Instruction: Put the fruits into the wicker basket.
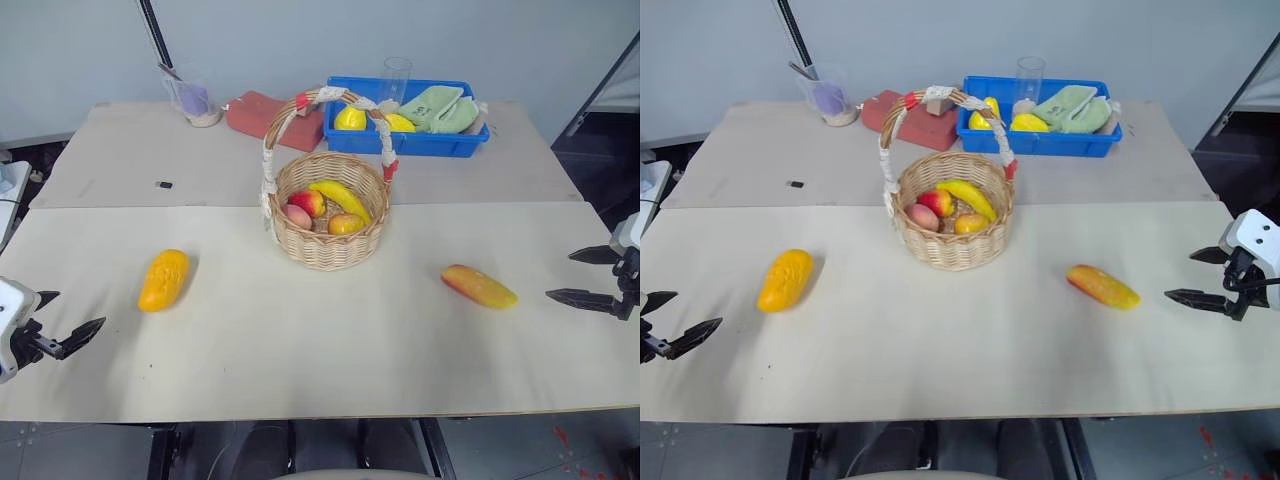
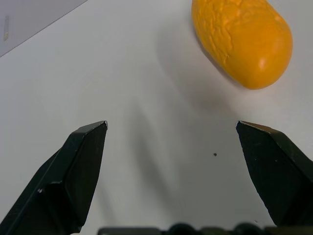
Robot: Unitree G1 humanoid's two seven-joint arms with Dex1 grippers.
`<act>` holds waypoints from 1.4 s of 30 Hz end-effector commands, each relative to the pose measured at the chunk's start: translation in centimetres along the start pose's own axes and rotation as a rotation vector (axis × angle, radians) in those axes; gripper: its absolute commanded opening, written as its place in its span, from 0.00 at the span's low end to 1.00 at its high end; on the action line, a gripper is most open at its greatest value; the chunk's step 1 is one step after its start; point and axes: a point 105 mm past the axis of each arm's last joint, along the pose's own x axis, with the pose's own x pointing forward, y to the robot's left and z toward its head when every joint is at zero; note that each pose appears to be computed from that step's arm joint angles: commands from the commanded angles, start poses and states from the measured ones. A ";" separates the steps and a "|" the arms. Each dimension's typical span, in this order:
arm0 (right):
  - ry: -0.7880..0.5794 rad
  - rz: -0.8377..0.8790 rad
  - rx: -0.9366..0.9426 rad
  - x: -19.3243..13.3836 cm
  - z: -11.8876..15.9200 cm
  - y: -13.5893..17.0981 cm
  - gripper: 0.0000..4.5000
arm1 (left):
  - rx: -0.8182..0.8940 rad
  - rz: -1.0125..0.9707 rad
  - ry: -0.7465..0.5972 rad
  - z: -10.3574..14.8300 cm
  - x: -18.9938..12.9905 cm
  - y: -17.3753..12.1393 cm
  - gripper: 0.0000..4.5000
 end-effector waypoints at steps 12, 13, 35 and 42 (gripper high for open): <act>-0.041 -0.048 -0.027 -0.7 1.0 -0.6 0.99 | 0.021 -0.021 -0.086 0.9 -0.4 0.4 1.00; -0.042 -0.050 -0.027 -0.7 1.0 -0.6 0.99 | 0.016 -0.014 -0.088 0.9 -0.5 0.5 1.00; -0.456 0.308 -0.269 0.7 16.1 6.8 0.99 | -0.312 -0.035 -0.210 5.2 4.4 -3.4 1.00; -0.609 0.410 -0.339 0.8 21.6 9.4 0.99 | -0.372 0.017 -0.199 5.2 8.0 -3.7 1.00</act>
